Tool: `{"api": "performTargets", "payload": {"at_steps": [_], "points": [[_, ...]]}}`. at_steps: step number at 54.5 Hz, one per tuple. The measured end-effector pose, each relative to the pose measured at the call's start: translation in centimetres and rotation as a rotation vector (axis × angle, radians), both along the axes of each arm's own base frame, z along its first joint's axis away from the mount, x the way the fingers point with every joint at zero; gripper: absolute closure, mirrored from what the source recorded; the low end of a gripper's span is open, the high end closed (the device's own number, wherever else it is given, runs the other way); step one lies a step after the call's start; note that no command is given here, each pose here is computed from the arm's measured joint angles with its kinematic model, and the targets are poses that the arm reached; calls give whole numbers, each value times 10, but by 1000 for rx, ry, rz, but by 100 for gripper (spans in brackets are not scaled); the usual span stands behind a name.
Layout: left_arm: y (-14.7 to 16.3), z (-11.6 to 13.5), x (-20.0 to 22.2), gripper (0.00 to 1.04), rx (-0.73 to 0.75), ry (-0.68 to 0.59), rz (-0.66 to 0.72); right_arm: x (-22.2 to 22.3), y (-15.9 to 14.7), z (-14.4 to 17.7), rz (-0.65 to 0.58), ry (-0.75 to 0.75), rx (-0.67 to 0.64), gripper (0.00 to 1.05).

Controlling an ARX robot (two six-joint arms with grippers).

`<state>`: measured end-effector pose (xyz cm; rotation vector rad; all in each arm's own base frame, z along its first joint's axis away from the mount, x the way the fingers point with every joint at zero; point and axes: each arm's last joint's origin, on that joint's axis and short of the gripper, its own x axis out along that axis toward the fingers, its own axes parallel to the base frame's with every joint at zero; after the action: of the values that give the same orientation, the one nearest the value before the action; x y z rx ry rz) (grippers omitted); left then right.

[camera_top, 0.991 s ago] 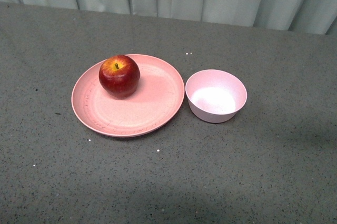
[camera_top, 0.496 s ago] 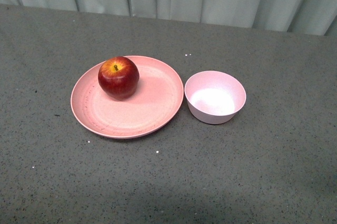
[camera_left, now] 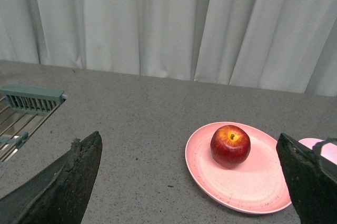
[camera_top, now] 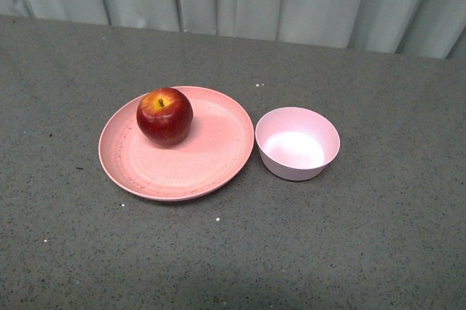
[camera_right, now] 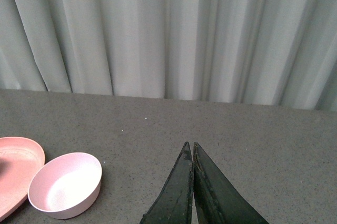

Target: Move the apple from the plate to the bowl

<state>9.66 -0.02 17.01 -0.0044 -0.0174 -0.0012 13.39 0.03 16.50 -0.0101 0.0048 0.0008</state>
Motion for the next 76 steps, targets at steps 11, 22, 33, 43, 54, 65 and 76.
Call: {"api": "performTargets", "payload": {"at_steps": [11, 22, 33, 43, 54, 65, 76], "points": [[0, 0, 0, 7, 0, 0, 0, -8, 0, 2, 0, -7, 0, 104], [0, 0, 0, 7, 0, 0, 0, -14, 0, 3, 0, -11, 0, 104], [0, 0, 0, 7, 0, 0, 0, -19, 0, 4, 0, -13, 0, 104], [0, 0, 0, 7, 0, 0, 0, -23, 0, 3, 0, -13, 0, 104], [0, 0, 0, 7, 0, 0, -1, -28, 0, 3, 0, -11, 0, 104], [0, 0, 0, 7, 0, 0, 0, -36, 0, 0, 2, -9, 0, 104], [0, 0, 0, 7, 0, 0, 0, -36, 0, 0, 2, -7, 0, 77]]}}
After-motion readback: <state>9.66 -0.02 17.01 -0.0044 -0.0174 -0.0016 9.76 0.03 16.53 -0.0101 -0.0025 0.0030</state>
